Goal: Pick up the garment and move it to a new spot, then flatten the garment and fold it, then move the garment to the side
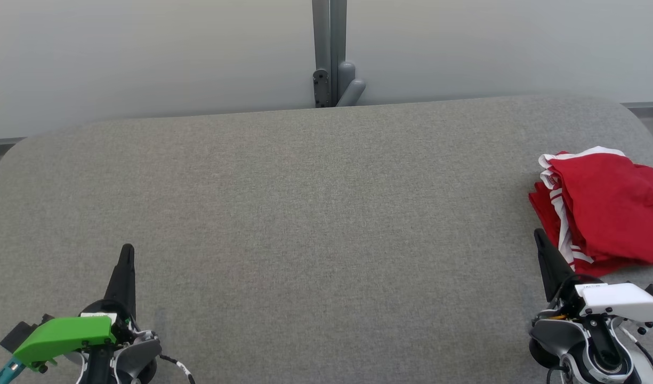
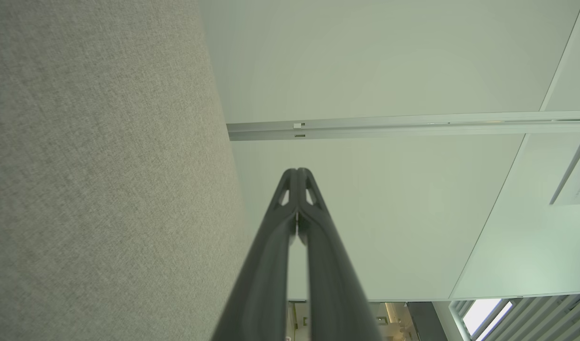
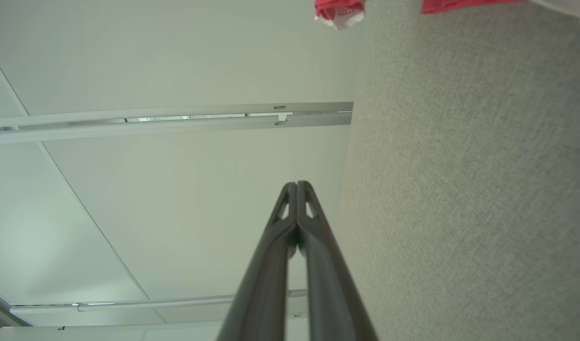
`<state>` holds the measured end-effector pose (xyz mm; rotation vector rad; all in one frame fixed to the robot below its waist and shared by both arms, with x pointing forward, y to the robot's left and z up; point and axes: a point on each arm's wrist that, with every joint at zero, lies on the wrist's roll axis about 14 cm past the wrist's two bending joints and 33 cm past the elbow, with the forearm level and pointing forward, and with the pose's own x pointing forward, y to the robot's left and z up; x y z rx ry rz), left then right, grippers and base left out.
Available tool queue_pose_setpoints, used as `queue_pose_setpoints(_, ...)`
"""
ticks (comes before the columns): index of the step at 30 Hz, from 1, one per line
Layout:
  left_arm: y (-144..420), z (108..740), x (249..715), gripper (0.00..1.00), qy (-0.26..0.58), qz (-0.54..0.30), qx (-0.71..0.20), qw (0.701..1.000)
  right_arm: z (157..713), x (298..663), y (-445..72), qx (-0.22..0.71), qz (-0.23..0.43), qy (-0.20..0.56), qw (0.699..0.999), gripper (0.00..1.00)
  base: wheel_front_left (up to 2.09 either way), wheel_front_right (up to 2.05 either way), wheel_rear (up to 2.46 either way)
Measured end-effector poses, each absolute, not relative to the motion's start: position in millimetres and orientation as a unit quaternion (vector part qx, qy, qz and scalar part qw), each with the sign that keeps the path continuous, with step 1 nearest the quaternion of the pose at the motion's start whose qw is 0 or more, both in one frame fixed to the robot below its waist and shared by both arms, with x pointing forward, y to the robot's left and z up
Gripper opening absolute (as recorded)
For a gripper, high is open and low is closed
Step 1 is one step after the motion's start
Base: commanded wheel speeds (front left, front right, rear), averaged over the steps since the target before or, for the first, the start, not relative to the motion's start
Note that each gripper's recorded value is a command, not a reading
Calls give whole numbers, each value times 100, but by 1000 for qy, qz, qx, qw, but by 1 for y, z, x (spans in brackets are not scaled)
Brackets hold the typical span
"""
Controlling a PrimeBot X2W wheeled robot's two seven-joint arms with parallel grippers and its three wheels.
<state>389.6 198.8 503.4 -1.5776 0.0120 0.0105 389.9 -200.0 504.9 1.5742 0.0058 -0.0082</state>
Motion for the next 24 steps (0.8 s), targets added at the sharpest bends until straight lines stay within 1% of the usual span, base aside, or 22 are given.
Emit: queue_pose_setpoints(24,199,503,390,0,5,5,-709,705,505,390,-200,708,-4,3,706,0,0,0,0)
